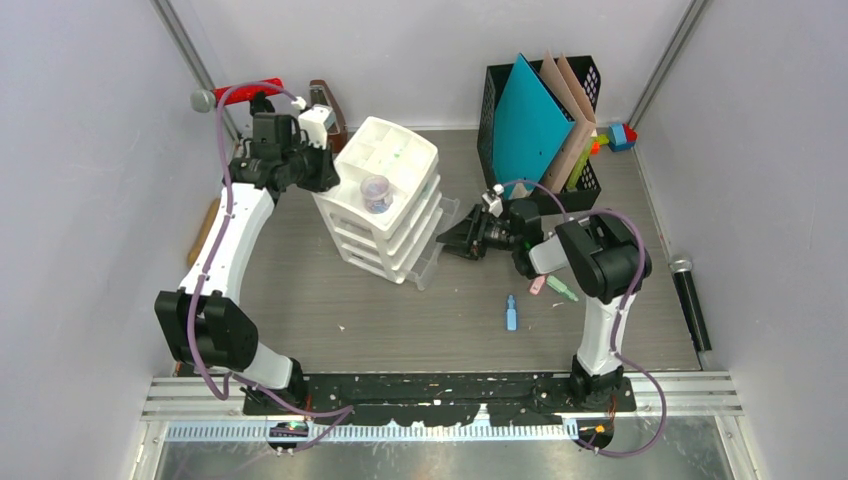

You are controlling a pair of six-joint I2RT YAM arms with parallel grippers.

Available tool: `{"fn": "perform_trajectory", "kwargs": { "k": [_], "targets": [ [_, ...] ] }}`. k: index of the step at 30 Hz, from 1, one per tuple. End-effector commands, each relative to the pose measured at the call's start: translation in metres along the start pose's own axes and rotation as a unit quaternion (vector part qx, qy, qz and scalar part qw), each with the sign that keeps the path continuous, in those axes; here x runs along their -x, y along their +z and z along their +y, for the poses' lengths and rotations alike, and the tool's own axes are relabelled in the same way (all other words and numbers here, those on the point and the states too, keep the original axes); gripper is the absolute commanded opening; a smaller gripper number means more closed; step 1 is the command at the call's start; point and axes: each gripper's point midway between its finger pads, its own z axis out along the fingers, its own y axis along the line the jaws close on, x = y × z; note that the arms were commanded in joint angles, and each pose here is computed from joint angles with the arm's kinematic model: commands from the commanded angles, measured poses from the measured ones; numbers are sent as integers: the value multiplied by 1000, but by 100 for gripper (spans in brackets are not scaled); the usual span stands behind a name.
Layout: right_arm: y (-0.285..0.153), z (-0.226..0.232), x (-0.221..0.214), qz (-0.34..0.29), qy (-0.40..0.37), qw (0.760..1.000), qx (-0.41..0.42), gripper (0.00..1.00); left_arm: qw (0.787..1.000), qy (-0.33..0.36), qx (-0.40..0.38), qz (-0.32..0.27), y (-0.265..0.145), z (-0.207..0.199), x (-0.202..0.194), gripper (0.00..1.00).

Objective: Organize the desk
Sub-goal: Open the drawer in the storage box.

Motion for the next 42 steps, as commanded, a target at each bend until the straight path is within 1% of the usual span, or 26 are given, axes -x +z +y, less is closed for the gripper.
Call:
{"fn": "perform_trajectory", "kwargs": {
  "k": [1, 2, 5, 6, 9, 12, 14, 16, 17, 18, 19, 20, 22, 23, 27, 29, 31, 33, 35, 36, 37, 38, 39, 40, 41, 42],
  "targets": [
    [-15, 11, -11, 24, -103, 994, -7, 58, 999, 10, 23, 48, 3, 14, -17, 0],
    [-19, 9, -15, 31, -98, 994, -20, 58, 998, 12, 22, 49, 3, 14, -17, 0],
    [-29, 0, -26, 50, -139, 988, -46, 58, 998, 22, 18, 50, 4, 14, -15, 0],
    [-34, -3, -32, 58, -134, 987, -61, 58, 998, 24, 16, 51, 4, 14, -14, 0],
    [-45, -11, -43, 80, -155, 981, -87, 59, 998, 34, 8, 50, 6, 13, -10, 0],
    [-51, -9, -44, 88, -178, 975, -101, 60, 997, 53, -4, 49, 6, 12, -6, 0],
    [-54, -3, -39, 88, -210, 967, -110, 59, 996, 64, -14, 53, 7, 10, -6, 0],
    [-57, 7, -31, 83, -249, 958, -119, 59, 995, 73, -27, 54, 8, 7, -4, 0],
    [-58, 15, -27, 84, -279, 949, -122, 59, 995, 76, -33, 55, 8, 6, -3, 0],
    [-57, 21, -18, 80, -321, 935, -128, 58, 994, 80, -40, 58, 9, 4, -3, 0],
    [-60, 22, -15, 80, -332, 928, -149, 58, 994, 84, -46, 61, 10, 4, -3, 0],
    [-59, 23, -15, 90, -366, 913, -154, 58, 993, 86, -51, 64, 10, 3, -4, 0],
    [-58, 29, -10, 96, -400, 893, -184, 58, 992, 91, -56, 69, 12, 3, -3, 0],
    [-57, 32, -1, 87, -410, 885, -205, 58, 992, 92, -58, 71, 12, 2, -4, 0],
    [-39, 36, 10, 66, -423, 873, -235, 58, 991, 90, -63, 71, 14, 1, -3, 0],
    [-29, 36, 13, 64, -427, 869, -240, 58, 991, 89, -64, 70, 14, 1, -3, 0],
    [-20, 40, 12, 67, -451, 861, -226, 58, 991, 90, -65, 70, 14, 1, -3, 0],
    [-11, 44, 6, 79, -492, 843, -204, 58, 991, 92, -66, 70, 15, 1, -4, 0],
    [-8, 47, 1, 107, -560, 802, -180, 58, 991, 95, -65, 71, 15, 2, -4, 0],
    [-8, 48, -4, 123, -572, 793, -170, 58, 991, 97, -65, 72, 16, 2, -4, 0],
    [-8, 48, -5, 138, -605, 767, -161, 59, 990, 99, -64, 71, 16, 3, -3, 0],
    [-10, 47, -7, 153, -616, 756, -159, 59, 990, 100, -64, 74, 17, 3, -4, 0],
    [-10, 47, -7, 164, -642, 733, -153, 61, 990, 101, -65, 75, 18, 4, -4, 0],
    [-12, 46, -8, 176, -648, 724, -155, 62, 990, 102, -65, 77, 18, 4, -4, 0],
    [-11, 48, -5, 183, -667, 706, -151, 65, 989, 102, -66, 79, 19, 4, -4, 0],
    [-13, 45, -7, 196, -670, 699, -156, 67, 989, 102, -66, 81, 19, 5, -5, 0]
  ]
}}
